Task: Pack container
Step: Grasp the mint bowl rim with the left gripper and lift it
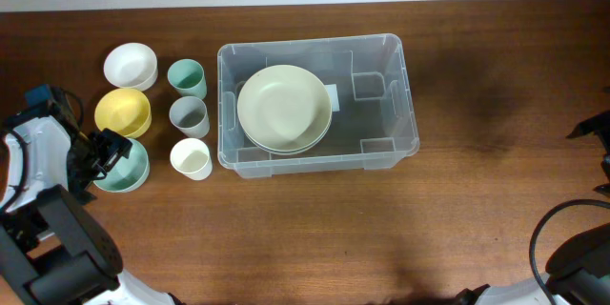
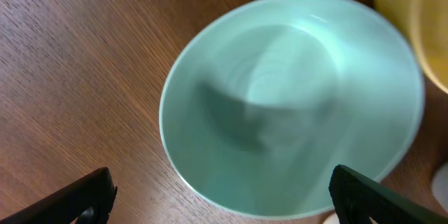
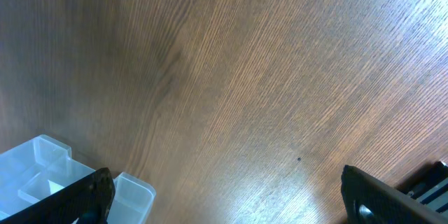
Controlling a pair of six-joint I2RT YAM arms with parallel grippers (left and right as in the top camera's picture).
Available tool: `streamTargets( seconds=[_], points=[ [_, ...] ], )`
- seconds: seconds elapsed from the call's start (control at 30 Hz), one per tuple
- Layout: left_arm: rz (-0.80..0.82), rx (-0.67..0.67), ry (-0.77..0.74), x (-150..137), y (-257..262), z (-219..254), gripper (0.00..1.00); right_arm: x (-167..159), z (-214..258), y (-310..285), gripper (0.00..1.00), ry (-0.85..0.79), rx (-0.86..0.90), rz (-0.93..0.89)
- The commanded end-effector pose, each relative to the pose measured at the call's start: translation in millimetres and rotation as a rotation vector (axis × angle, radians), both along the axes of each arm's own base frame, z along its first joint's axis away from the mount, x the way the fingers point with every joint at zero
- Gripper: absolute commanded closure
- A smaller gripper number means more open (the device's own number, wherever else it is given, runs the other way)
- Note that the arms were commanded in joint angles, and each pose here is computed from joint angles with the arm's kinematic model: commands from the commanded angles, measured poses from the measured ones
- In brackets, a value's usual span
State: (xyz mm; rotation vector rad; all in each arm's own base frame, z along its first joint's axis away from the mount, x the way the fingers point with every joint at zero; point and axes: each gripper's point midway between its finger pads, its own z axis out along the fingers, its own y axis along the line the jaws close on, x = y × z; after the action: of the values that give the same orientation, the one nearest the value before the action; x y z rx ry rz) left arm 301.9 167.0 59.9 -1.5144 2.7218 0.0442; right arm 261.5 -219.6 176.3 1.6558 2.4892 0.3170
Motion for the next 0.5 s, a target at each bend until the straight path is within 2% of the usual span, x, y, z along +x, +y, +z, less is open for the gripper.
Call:
streamTargets(
  seconds=[0.0, 0.33, 0.47],
  points=[
    [0.057, -0.032, 0.042, -11.1, 1.6, -15.7, 0.00, -1.9, -0.9, -0.1, 0.01, 0.006, 0.000, -0.010],
    [0.080, -0.047, 0.015, -17.0, 2.8, -41.0, 0.00, -1.9, -0.9, -0.1, 0.01, 0.006, 0.000, -0.010],
    [0.080, -0.041, 0.006, -14.8, 4.4, -43.8, 0.04, -1.9, -0.9, -0.1, 0.01, 0.006, 0.000, -0.010]
  ],
)
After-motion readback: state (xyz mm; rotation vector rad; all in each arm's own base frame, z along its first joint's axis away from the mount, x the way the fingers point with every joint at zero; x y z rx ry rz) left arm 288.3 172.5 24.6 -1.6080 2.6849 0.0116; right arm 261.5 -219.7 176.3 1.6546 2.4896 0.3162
